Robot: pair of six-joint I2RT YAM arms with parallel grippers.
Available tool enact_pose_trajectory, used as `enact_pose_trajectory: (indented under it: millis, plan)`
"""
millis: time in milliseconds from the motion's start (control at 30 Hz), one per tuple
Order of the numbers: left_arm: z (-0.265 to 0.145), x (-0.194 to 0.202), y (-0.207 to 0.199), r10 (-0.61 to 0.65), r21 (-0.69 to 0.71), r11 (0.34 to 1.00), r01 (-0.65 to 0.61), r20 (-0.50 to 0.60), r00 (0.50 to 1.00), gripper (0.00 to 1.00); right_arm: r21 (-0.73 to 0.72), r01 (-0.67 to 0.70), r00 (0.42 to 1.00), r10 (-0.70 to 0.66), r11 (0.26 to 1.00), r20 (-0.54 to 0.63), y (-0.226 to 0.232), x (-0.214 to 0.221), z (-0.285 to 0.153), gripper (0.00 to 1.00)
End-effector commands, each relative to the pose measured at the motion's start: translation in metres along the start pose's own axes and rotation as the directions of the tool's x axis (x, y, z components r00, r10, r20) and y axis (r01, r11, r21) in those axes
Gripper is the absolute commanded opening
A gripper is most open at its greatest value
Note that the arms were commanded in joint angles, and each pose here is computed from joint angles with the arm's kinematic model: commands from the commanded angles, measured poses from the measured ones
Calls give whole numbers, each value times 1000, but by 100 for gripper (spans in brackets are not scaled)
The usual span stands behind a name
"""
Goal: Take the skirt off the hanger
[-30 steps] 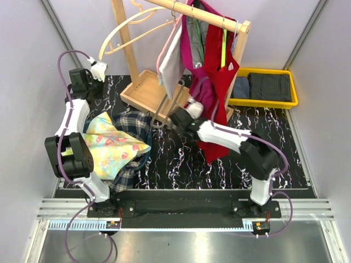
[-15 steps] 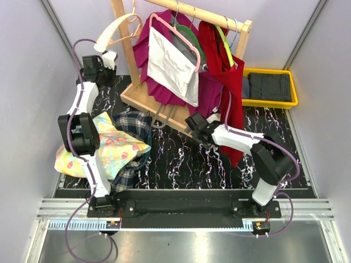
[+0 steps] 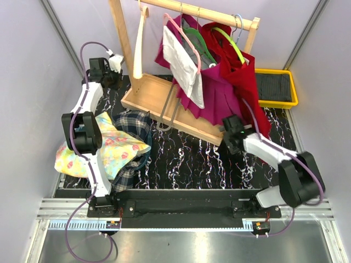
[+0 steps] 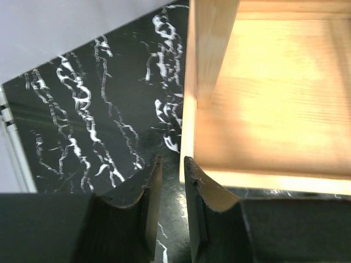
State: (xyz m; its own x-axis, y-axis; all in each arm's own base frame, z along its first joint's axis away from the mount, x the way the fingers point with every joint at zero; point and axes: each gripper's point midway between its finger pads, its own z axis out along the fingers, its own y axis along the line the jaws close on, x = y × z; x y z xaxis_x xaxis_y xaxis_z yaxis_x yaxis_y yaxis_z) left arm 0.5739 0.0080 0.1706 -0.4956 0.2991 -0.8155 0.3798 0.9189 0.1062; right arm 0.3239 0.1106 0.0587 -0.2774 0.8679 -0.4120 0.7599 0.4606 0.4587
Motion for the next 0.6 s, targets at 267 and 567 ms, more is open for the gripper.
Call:
enact_pose_trajectory:
  millis: [267,567]
  plan:
    - [-63,20,-50,193,144,970,-194,23,981,26,-62,-237,963,243,970,115,-2,-78,-13,92]
    - [-101,34,-78,220,230,949,-215,3,976,22,-288,20,981,-74,957,-178,82,27,-33,90]
